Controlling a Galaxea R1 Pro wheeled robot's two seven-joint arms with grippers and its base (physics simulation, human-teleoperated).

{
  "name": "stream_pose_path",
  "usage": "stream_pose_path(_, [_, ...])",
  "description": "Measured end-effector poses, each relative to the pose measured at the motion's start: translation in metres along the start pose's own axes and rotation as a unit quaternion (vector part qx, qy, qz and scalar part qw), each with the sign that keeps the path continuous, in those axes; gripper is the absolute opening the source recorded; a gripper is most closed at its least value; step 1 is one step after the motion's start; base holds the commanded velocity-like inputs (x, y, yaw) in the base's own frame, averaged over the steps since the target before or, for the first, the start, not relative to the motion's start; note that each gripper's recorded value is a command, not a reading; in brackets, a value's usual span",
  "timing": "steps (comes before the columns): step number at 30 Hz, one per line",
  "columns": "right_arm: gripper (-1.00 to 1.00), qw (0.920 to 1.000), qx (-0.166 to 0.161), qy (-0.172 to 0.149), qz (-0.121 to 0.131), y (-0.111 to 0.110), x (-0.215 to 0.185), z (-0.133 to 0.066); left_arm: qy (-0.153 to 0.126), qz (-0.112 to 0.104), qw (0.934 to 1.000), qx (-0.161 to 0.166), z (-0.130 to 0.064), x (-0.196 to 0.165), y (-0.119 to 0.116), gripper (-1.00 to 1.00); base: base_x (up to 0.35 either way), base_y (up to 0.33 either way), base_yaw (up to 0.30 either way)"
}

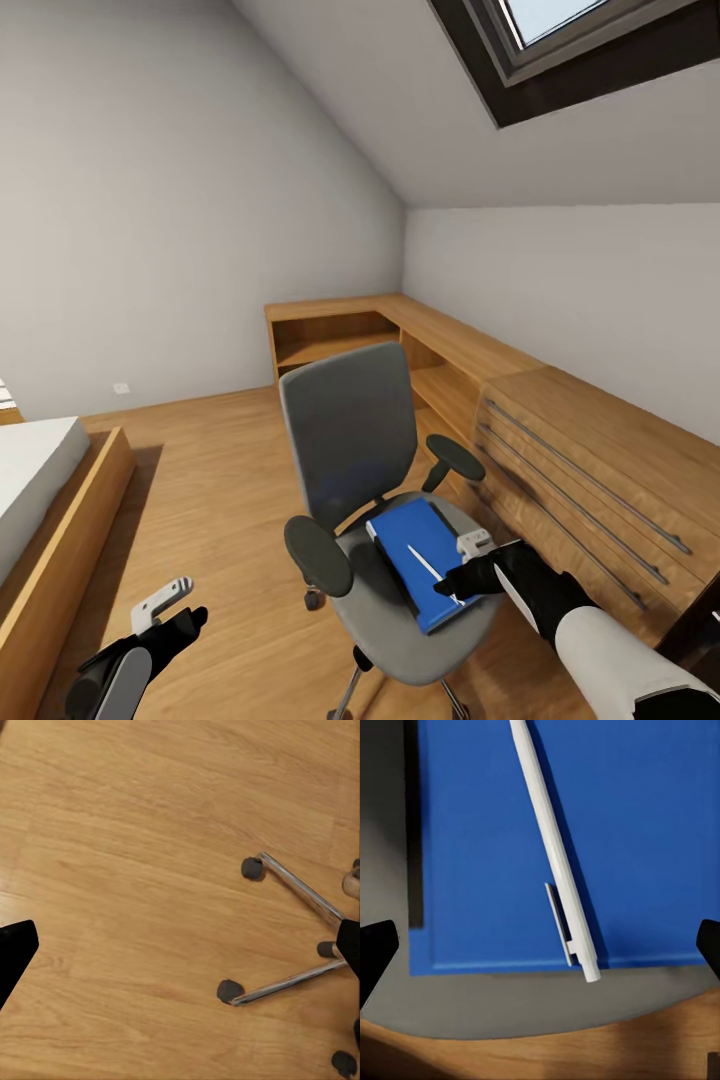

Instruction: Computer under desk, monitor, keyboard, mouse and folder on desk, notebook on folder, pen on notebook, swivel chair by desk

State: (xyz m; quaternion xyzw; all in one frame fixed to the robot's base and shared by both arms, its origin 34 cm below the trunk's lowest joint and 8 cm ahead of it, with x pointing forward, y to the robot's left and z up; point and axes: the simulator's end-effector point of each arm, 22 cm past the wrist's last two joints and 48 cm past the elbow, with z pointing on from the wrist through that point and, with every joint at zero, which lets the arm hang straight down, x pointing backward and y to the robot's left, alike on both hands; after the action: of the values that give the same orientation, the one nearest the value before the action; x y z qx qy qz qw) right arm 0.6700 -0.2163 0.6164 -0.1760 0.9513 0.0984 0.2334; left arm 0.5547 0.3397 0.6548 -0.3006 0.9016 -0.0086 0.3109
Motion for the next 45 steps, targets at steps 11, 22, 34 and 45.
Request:
stream_pose_path(11, [1.00,1.0000,-0.001,0.000,-0.001,0.001,0.000,0.000,0.006,0.000,1.0000,0.000,0.002,0.005,0.001,1.00,0.076,0.000,0.000])
stream_pose_path(22, [1.00,1.0000,-0.003,0.000,-0.001,0.003,0.000,0.001,0.006,-0.001,1.0000,-0.002,0.003,0.004,0.004,1.00,0.009,0.000,0.000])
stream_pose_path(34, [1.00,1.0000,-0.002,0.000,-0.001,0.002,0.005,0.008,0.007,-0.001,1.0000,-0.005,0.010,0.010,0.007,1.00,0.000,0.000,0.000])
stream_pose_path(45, [1.00,1.0000,-0.001,0.000,-0.001,0.000,0.010,0.016,0.007,0.000,1.0000,-0.005,0.017,0.016,0.009,1.00,0.000,0.000,0.000])
